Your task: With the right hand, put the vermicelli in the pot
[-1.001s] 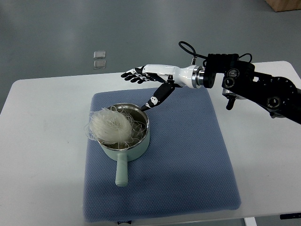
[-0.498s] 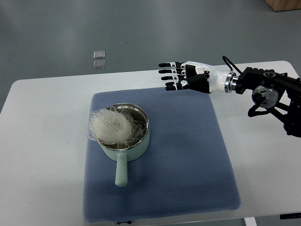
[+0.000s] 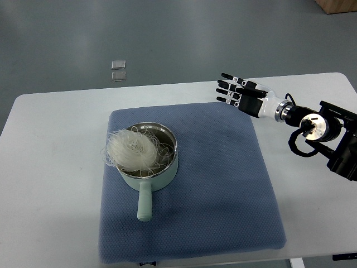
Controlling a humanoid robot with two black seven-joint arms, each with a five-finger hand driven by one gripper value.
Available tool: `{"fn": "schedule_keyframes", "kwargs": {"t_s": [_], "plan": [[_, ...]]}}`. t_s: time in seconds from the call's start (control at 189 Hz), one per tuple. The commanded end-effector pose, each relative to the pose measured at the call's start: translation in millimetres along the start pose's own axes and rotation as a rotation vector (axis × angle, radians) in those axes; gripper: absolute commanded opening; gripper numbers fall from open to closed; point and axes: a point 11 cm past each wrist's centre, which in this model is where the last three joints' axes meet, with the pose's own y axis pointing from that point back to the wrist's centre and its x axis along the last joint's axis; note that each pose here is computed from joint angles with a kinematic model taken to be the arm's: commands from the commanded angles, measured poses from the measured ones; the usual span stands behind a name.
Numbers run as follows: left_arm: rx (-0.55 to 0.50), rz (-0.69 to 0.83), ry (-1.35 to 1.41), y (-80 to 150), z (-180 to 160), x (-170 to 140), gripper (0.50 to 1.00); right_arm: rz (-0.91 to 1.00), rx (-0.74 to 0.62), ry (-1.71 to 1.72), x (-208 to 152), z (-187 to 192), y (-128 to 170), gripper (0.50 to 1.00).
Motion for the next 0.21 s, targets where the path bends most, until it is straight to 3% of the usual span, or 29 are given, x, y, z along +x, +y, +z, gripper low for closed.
{"fn": "schedule_keyframes", "kwargs": {"t_s": [0.0, 0.207], "plan": [[-0.001, 0.000, 0.000, 0.1, 0.7, 0.1, 1.000, -0.016, 0.006, -0.003, -1.9, -0.9, -0.1, 0.926], [0.000, 0.000, 0.000, 0.0, -0.1, 0.0, 1.000, -0.061, -0.007, 0.009, -5.8, 3.0, 0.8, 0.926]]}}
